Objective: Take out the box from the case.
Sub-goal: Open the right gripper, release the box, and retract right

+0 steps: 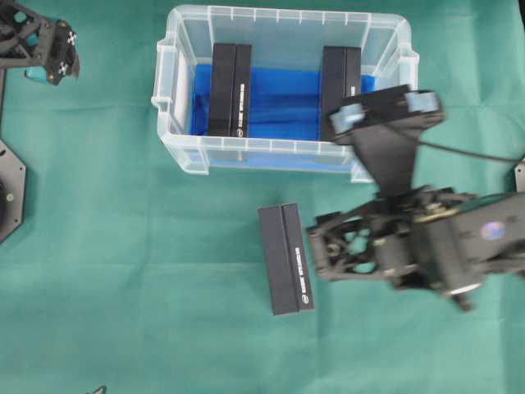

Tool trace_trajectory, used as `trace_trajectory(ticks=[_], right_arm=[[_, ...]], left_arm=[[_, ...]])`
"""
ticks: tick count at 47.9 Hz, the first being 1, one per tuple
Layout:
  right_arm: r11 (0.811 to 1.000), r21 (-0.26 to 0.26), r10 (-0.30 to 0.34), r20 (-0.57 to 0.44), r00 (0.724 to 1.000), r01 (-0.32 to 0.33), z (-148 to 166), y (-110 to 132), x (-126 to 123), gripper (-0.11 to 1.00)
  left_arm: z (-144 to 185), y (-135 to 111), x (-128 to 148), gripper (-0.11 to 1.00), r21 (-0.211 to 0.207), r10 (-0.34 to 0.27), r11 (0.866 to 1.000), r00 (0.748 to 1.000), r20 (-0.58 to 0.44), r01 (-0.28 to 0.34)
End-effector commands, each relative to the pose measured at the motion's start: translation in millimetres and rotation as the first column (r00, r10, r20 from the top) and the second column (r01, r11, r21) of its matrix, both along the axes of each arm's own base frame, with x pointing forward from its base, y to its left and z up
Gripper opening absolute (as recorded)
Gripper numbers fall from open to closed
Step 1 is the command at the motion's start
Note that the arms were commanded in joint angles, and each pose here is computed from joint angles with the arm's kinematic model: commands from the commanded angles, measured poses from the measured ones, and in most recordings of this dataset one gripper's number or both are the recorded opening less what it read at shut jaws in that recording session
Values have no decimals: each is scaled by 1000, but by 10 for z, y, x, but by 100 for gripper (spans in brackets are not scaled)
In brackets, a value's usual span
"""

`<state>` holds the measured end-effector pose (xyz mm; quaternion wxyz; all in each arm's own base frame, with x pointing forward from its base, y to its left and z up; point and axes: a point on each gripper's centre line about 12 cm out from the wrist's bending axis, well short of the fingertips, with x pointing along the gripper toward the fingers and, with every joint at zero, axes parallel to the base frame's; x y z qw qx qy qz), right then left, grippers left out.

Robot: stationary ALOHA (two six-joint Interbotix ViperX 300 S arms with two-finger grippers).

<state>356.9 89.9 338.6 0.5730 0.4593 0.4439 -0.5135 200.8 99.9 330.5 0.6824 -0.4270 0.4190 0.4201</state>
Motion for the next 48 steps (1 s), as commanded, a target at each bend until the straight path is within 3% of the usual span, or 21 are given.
trace_trajectory(ticks=[1, 23, 30, 37, 48], right_arm=[[1000, 14, 8, 52, 999, -8, 151, -23, -214, 93], [999, 38, -17, 86, 996, 14, 75, -35, -1115, 93], [999, 36, -17, 95, 995, 13, 63, -60, -1181, 93], [1000, -1, -17, 104, 994, 17, 54, -123, -1162, 93], [999, -31, -25, 91, 996, 28, 37, -442, -1202, 93]], left_arm=[[57, -36, 4, 93, 8, -13, 1000, 1000, 22, 13], [56, -102, 22, 93, -13, 21, 1000, 999, 38, -20], [55, -121, 39, 93, -16, 21, 1000, 999, 43, -20], [55, -156, 54, 93, -19, 13, 1000, 999, 45, -12], [50, -190, 79, 93, -27, 13, 1000, 999, 46, -12]])
